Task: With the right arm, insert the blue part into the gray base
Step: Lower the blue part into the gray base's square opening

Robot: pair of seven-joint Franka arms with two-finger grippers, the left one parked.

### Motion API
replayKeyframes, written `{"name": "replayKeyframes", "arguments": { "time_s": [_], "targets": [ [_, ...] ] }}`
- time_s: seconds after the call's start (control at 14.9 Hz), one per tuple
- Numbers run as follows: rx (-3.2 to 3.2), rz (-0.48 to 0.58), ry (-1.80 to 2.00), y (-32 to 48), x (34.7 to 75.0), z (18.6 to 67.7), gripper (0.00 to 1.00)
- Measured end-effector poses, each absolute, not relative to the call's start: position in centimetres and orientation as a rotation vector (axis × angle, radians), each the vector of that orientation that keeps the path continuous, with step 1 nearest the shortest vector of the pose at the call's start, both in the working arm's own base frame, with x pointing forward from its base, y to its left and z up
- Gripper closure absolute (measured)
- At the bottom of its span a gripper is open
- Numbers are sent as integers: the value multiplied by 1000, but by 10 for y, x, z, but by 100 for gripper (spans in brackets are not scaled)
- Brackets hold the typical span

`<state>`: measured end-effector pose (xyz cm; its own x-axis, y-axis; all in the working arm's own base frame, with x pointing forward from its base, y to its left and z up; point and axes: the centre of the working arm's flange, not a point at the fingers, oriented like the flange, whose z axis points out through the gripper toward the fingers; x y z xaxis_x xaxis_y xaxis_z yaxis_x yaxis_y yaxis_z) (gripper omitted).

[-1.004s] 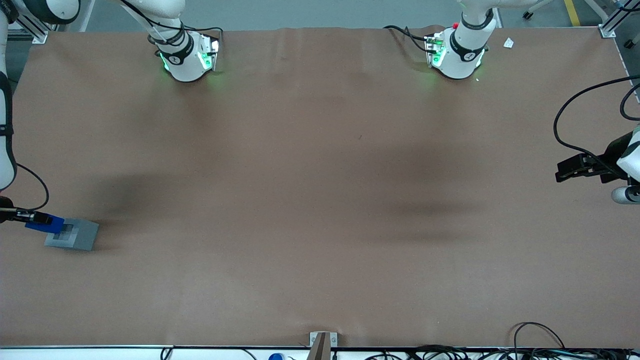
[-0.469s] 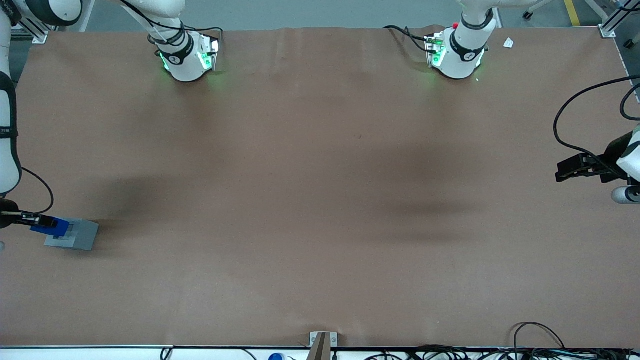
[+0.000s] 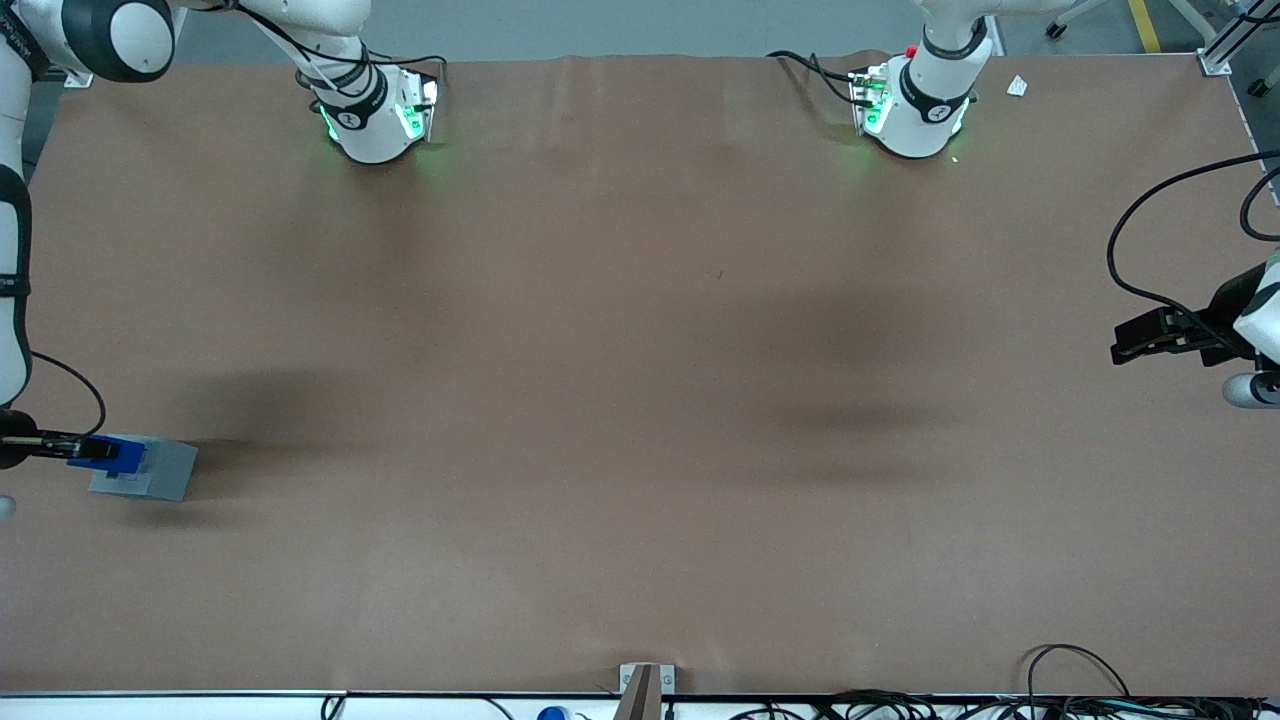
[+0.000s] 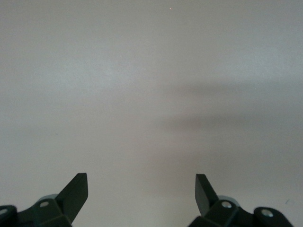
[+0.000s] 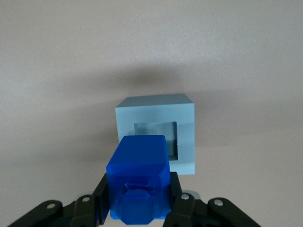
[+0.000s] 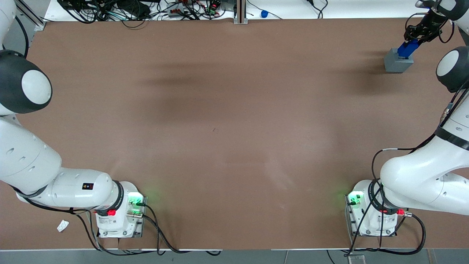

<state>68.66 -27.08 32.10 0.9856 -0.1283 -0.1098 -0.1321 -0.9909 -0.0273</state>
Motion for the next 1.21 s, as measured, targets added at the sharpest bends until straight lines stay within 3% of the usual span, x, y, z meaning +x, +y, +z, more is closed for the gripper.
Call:
{"name": "replayKeyframes", "arguments": {
  "time_s": [1.21],
  "targets": [
    [-3094, 202, 116, -282, 698, 312, 49]
  ]
}}
